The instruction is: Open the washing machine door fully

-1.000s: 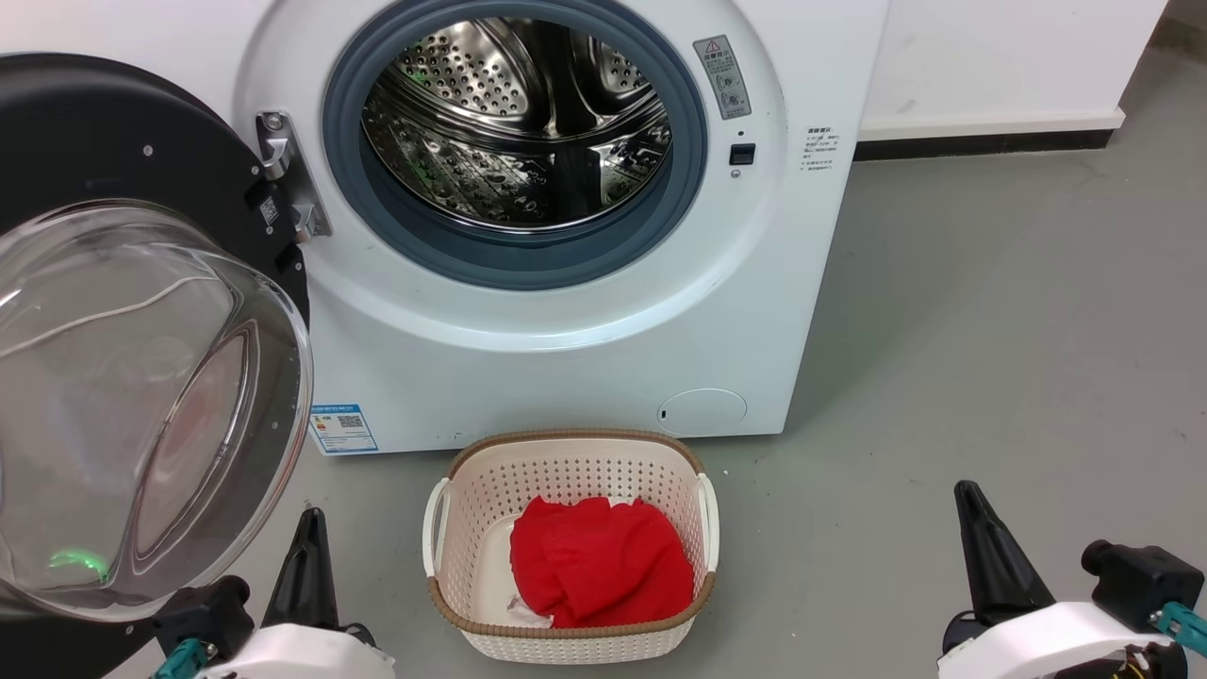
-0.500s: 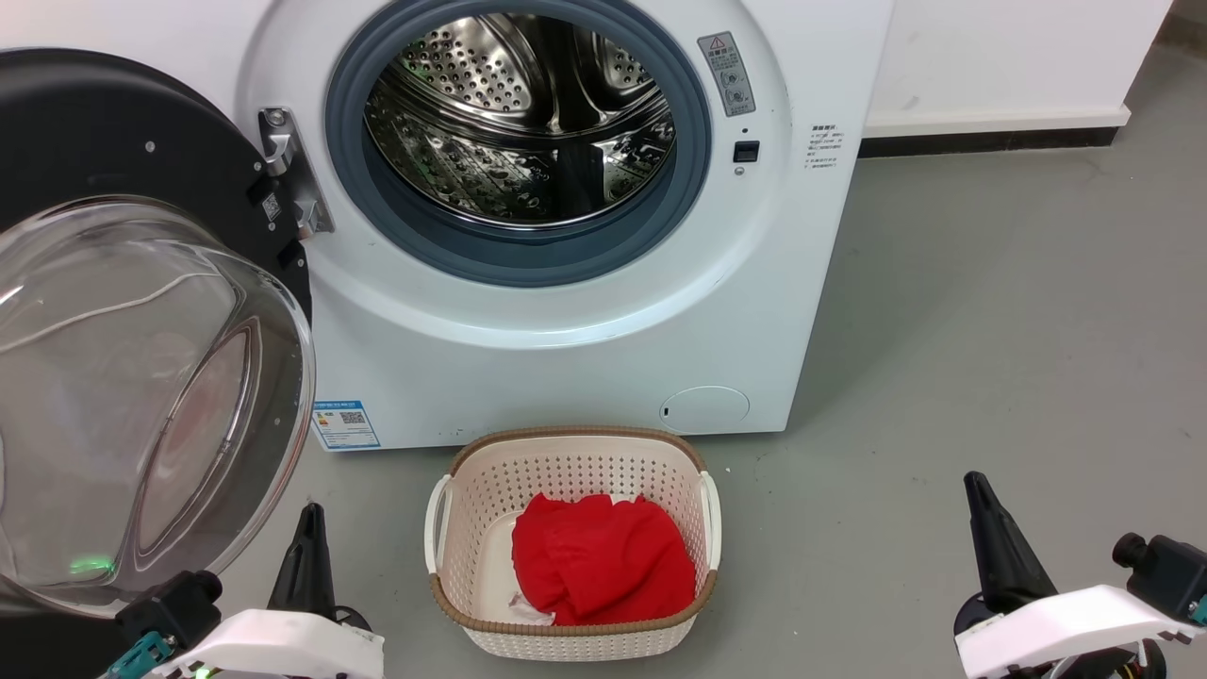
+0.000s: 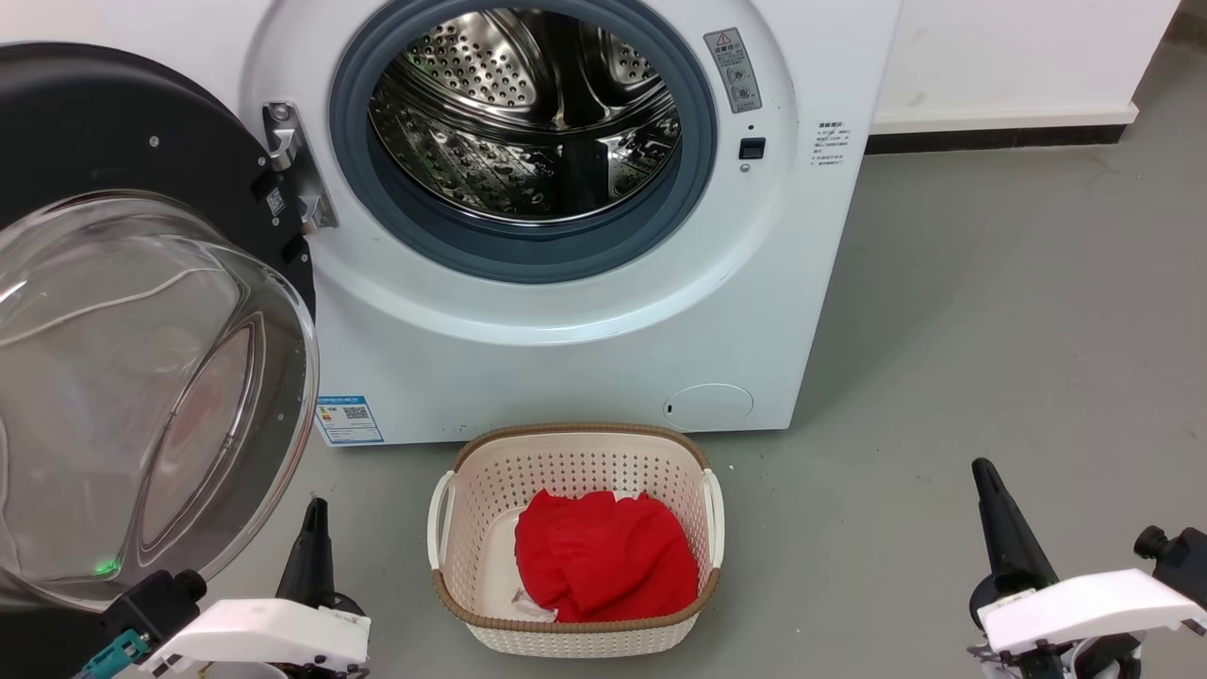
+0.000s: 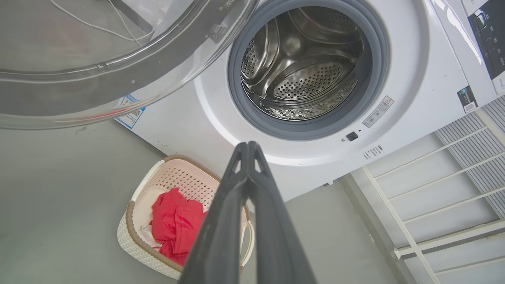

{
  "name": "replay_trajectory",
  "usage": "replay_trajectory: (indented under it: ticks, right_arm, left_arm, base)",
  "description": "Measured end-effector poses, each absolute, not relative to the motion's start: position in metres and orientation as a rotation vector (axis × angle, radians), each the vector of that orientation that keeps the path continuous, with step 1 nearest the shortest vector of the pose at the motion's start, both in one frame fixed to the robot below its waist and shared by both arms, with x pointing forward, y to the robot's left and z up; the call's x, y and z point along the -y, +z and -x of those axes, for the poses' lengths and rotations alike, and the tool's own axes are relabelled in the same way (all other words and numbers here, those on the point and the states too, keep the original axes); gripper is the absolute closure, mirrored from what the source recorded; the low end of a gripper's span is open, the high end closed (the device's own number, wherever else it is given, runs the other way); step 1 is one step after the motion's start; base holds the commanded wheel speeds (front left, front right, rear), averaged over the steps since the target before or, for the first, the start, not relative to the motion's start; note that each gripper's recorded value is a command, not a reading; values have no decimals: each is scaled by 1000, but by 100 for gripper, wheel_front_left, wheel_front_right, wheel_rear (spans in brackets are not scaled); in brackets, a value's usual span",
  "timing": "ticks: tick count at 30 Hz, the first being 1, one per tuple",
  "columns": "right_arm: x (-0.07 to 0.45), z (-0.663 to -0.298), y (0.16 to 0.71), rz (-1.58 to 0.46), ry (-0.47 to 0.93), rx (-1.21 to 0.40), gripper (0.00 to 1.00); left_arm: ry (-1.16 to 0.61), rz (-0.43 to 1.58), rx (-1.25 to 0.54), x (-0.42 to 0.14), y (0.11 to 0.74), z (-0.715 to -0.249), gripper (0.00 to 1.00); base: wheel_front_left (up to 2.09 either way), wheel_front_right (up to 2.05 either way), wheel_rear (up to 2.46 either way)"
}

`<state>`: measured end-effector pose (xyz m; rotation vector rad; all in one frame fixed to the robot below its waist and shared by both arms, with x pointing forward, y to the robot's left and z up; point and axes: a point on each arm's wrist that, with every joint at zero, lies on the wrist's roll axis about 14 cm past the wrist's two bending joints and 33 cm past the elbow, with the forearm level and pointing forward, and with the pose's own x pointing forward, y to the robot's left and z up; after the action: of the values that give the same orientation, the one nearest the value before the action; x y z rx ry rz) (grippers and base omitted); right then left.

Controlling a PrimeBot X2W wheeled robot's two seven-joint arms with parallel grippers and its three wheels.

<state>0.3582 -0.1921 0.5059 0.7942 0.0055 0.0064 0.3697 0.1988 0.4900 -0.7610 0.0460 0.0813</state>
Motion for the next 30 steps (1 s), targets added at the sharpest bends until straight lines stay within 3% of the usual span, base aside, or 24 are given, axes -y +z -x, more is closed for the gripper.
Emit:
replay_trajectory:
  ticks: [30]
  right_arm:
    - [197,-370,504,-1140,-12,-14,100]
  left_arm:
    - [68,1124,-58,-198,491,-378,100]
  base:
    - [0,0,0]
